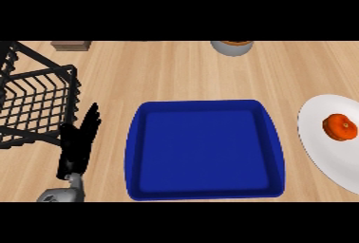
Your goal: Pick the squash from the tray and place it in the plate
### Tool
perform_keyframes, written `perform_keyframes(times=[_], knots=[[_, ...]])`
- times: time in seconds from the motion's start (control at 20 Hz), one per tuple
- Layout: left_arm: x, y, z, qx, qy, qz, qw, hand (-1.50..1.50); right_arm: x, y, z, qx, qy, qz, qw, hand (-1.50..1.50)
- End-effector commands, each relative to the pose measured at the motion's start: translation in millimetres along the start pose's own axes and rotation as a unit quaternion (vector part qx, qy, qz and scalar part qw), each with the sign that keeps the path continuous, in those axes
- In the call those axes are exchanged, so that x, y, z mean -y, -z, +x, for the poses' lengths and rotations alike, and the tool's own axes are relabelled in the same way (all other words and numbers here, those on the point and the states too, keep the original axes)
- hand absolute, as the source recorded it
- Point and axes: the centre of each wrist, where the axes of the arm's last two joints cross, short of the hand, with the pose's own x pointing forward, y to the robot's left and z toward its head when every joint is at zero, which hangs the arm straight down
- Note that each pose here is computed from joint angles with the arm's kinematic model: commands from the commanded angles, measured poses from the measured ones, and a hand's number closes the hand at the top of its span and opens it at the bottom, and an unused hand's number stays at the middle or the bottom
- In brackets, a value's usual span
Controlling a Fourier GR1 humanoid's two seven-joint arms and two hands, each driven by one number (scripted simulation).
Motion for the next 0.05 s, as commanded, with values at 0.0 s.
perform_keyframes(times=[0.0], knots=[[11.0, -16.9, -7.9, -0.003, 0.001, -0.002, 1.0000, 0.00, 4.5, -2.1, -0.8, -0.013, -0.017, -0.012, 1.000, -1.50]])
